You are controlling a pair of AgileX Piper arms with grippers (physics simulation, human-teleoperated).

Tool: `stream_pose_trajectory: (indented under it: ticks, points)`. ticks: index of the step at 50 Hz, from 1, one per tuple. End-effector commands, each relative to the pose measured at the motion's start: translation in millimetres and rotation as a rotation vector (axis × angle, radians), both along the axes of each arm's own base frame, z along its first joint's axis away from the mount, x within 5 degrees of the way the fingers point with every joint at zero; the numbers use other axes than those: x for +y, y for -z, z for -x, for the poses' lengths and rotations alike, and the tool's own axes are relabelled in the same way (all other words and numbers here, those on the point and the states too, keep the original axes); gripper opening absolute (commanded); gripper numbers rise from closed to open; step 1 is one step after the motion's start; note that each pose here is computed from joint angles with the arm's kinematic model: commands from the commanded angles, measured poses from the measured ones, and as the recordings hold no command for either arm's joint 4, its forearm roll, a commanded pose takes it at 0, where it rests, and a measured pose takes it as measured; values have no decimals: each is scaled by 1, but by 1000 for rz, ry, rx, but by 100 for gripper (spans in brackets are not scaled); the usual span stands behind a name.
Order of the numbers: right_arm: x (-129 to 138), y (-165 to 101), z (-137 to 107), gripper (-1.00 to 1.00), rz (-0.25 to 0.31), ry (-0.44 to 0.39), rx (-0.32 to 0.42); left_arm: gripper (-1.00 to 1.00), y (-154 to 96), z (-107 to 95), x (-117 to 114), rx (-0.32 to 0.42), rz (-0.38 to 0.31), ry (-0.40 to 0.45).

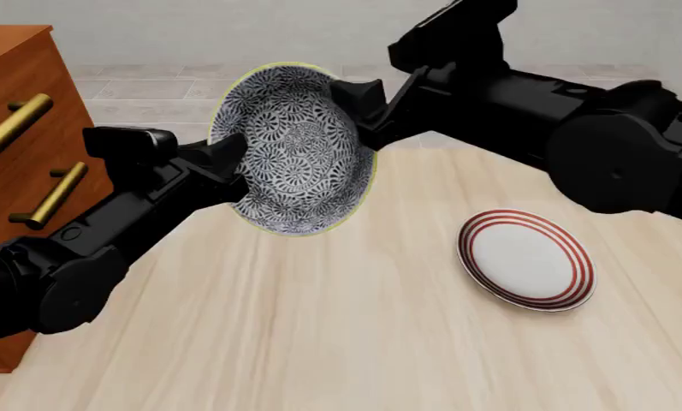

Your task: Put the bowl on top of the cabinet.

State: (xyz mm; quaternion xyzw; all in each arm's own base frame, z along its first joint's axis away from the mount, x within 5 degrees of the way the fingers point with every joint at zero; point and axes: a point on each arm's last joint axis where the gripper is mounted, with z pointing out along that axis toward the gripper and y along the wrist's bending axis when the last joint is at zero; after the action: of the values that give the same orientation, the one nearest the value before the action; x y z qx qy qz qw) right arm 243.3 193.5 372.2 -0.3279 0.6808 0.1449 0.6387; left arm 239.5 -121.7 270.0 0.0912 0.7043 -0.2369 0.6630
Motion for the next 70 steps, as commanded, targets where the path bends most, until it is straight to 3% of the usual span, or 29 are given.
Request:
stream_pose_trajectory:
  ticks: [1, 15, 21, 25, 30, 39, 41, 45, 51, 62, 70]
  points:
    - [-7, -11, 9, 100, -15, 1, -18, -100, -1, -4, 3, -4, -1, -20]
    - [-19, -28, 23, 100, -53, 4, -36, -100, -4, -8, 3, 1, -13, -24]
    - [-32, -45, 39, 100, -121, 8, -58, -100, -15, -4, 4, -15, -36, -22]
    - [-36, -49, 40, 100, -135, 16, -61, -100, -16, -4, 5, -15, -36, -24]
    - [-38, -48, 44, 100, -160, 17, -66, -100, -18, -2, 4, -4, -7, -17]
    - [-43, -51, 52, 100, -219, 9, -89, -100, -29, -2, 2, -11, -48, -12]
    - [-44, -51, 54, 100, -236, 7, -92, -100, -34, -1, 2, 1, -15, -9]
    - [-45, -51, 59, 100, -252, -4, -101, -100, -40, -2, -1, 5, -29, 1]
    - [-50, -51, 72, 100, -290, -25, -128, -100, -50, -8, -9, 35, -72, 17]
    - [-62, -59, 90, 100, -345, -43, -182, -100, -57, -18, -13, 114, -84, 12]
    - [-69, -70, 103, 100, -364, -62, -227, -100, -65, -22, -3, 188, -17, -34]
